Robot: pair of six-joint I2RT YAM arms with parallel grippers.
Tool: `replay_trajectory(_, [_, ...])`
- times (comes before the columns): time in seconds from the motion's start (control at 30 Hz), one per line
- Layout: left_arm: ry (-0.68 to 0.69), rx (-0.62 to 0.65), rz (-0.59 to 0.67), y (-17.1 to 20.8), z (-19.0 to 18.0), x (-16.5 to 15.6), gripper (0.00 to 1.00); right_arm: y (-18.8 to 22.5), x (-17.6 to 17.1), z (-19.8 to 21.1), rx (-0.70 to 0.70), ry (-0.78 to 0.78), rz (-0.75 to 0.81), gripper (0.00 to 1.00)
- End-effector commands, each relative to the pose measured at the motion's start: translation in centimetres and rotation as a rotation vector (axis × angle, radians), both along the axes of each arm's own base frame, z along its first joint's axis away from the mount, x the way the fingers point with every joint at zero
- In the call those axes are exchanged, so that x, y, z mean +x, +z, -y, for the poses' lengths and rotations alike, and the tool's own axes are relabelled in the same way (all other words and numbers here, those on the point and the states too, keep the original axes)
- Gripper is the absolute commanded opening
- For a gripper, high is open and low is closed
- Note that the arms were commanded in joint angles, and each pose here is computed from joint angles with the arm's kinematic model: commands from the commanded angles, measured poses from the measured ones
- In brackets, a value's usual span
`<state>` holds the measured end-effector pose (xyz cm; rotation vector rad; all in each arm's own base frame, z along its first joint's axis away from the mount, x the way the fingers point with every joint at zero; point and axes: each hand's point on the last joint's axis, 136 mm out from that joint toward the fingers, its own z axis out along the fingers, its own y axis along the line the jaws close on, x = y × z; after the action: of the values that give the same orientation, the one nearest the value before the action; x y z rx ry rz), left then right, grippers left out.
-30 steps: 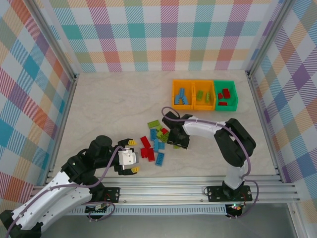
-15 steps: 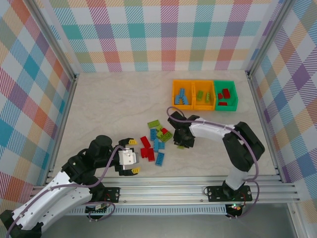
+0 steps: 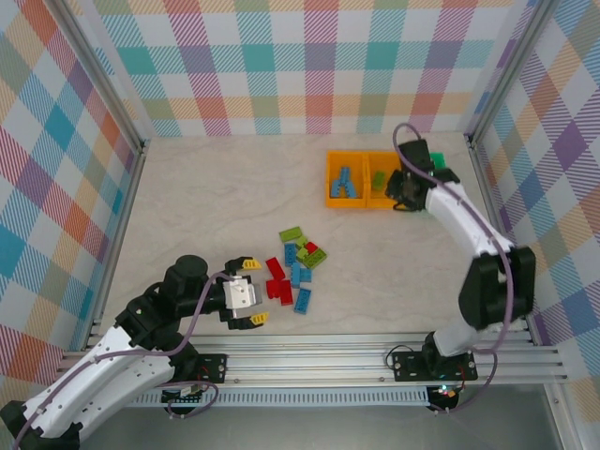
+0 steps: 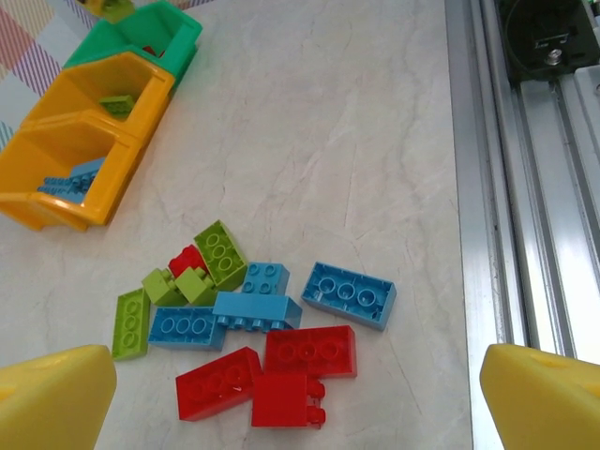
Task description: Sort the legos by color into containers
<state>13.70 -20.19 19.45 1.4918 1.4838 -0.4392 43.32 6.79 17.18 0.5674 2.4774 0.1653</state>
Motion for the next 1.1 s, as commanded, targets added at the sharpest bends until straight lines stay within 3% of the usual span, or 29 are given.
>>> replay_trajectory(0.0, [0.044, 0.023, -0.010, -0.9, -0.4, 0.9, 1.00, -1.8, 4.1, 0.1, -0.048, 0.084, -0.047, 0.32])
replay_trajectory(0.07, [0.076, 0.045, -0.008, -1.3, -0.8, 1.4, 1.00, -2.6, 6.4, 0.0, -0.040, 0.086, -0.060, 0.36])
replay_trajectory(0.23, [0.116, 0.029, 0.006, -1.1, -1.3, 1.9, 1.00, -4.2, 9.2, -0.6, -0.036, 0.102, -0.113, 0.60])
replay_trajectory(0.5, [0.140, 0.002, 0.002, -0.8, -1.2, 2.6, 1.00, -0.8, 7.0, -0.4, -0.040, 0.139, -0.076, 0.61])
replay_trajectory(0.63, [0.226, -0.098, -0.061, 1.5, -0.9, 3.8, 1.00, 1.1, 2.3, -1.5, 0.043, 0.198, -0.070, 0.62])
replay_trajectory(0.77, [0.465, -0.255, -0.322, 4.3, -0.5, 6.4, 1.00, 2.9, -3.8, -4.5, 0.232, 0.321, -0.041, 0.65])
replay_trajectory(0.9, [0.767, -0.282, -0.574, 2.7, -0.9, 9.6, 0.99, 4.4, -11.1, -8.6, 0.373, 0.534, -0.036, 0.70])
replay_trajectory(1.0, [1.056, -0.273, -0.681, 0.7, -2.3, 12.3, 0.89, 4.9, -16.0, -10.8, 0.382, 0.642, -0.057, 0.73])
replay_trajectory(1.07, [1.133, -0.242, -0.736, -0.3, -1.7, 13.7, 0.86, 5.3, -18.1, -12.3, 0.408, 0.702, -0.067, 0.74])
